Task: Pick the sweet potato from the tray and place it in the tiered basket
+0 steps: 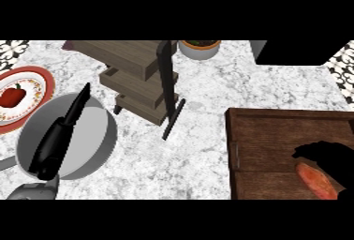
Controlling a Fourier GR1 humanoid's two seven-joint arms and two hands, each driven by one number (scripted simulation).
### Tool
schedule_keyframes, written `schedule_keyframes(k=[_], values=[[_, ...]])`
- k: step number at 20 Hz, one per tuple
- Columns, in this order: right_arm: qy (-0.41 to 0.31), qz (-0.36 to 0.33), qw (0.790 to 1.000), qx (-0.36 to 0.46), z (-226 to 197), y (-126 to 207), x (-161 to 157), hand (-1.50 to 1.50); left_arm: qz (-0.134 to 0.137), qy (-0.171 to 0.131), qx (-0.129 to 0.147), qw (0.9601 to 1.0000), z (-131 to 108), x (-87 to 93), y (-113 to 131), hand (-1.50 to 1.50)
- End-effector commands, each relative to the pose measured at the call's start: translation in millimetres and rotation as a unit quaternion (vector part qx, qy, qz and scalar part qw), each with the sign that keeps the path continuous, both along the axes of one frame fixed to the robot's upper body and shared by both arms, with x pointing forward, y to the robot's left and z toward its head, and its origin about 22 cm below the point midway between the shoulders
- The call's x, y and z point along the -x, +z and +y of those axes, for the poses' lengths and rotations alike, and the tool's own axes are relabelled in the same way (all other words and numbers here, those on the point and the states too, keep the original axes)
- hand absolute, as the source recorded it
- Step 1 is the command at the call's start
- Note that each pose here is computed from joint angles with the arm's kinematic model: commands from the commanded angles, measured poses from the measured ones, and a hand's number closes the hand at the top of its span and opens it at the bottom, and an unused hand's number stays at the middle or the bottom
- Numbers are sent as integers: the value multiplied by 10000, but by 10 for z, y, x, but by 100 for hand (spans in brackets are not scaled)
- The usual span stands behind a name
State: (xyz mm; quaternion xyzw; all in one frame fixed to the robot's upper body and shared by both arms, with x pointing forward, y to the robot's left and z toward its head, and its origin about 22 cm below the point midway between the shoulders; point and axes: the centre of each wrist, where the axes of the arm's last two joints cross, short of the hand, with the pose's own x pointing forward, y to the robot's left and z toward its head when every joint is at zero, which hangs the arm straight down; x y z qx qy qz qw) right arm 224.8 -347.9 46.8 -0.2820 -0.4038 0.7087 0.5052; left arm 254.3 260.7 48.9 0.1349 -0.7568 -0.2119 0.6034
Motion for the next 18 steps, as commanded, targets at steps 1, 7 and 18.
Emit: schedule_keyframes(k=[1, 7, 18], values=[[66, 156, 9979, -628, -33, -279, 49, 150, -87, -5, 35, 10000, 90, 95, 16, 0], [648, -451, 9952, -572, 97, -79, 81, 150, -36, 61, 28, 10000, 191, 3, 121, 0], [-3286, -1854, 9259, -200, 122, 719, 125, 150, 87, 203, -17, 9998, 127, 113, 48, 0]])
